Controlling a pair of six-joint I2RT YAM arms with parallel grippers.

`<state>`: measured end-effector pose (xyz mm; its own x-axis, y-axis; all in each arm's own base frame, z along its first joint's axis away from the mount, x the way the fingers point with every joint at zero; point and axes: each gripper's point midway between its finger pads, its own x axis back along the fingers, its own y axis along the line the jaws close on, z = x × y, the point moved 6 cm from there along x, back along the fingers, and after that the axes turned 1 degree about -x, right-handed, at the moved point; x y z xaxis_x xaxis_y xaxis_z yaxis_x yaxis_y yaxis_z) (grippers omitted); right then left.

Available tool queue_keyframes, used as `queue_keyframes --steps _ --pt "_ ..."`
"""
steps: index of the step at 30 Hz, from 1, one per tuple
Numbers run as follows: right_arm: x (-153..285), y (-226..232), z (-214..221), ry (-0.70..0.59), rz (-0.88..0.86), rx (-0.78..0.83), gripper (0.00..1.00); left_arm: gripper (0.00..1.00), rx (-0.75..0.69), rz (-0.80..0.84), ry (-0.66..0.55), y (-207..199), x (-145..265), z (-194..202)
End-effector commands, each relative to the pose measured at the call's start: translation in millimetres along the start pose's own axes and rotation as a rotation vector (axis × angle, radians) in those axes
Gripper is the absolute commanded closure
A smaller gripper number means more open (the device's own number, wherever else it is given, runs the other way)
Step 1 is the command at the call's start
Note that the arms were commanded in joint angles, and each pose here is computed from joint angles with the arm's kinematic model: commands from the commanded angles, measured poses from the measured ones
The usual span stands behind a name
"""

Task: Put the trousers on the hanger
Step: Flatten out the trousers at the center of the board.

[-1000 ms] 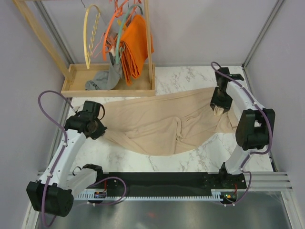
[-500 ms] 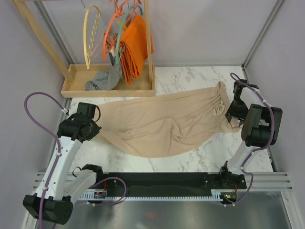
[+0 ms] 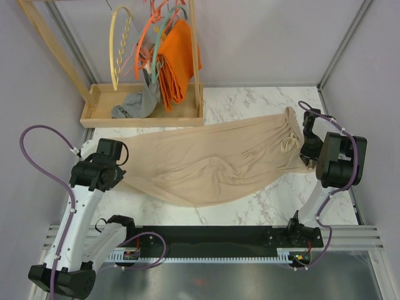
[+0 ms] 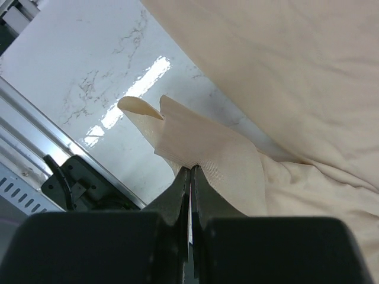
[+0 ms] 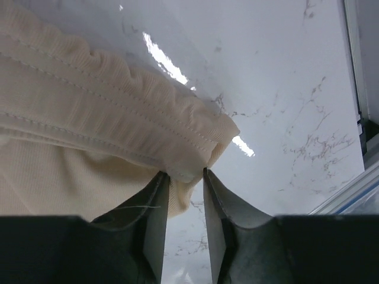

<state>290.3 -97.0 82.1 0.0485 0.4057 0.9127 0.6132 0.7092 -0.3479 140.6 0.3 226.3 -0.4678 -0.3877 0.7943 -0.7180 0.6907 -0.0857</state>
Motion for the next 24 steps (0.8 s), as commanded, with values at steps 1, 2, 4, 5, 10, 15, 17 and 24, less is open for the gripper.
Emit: queue_keyframes --steps 1,2,4,5,10,15,17,24 --pt "2.8 -4.5 -20.6 -0.084 0.061 -0.019 0.64 0.98 0.079 -0.062 -0.12 12.9 12.2 -19.0" --pt "2.9 -4.8 -21.3 -0.085 0.065 -0.019 0.69 0.98 0.079 -0.07 -0.127 14.9 13.4 -19.9" --pt "3.1 -2.6 -23.8 -0.084 0.056 -0.017 0.75 0.98 0.084 -0.088 -0.156 19.8 15.1 -22.5" --pt "3.2 -2.9 -23.7 -0.078 0.059 -0.009 0.77 0.98 0.085 -0.098 -0.162 22.3 16.2 -22.9" --pt "8.1 -4.2 -35.1 -0.099 0.072 0.022 0.68 0.98 0.105 -0.129 -0.229 34.0 25.7 -31.0" --pt "8.0 -3.4 -44.2 -0.107 0.081 0.078 0.51 0.98 0.102 -0.166 -0.268 44.3 32.8 -35.7" --pt "7.4 -1.9 -45.4 -0.102 0.069 0.086 0.51 0.98 0.106 -0.172 -0.29 47.2 36.5 -39.2" --pt "-2.2 4.8 -41.1 -0.071 0.054 0.097 0.55 0.98 0.112 -0.184 -0.332 51.1 44.8 -47.7"
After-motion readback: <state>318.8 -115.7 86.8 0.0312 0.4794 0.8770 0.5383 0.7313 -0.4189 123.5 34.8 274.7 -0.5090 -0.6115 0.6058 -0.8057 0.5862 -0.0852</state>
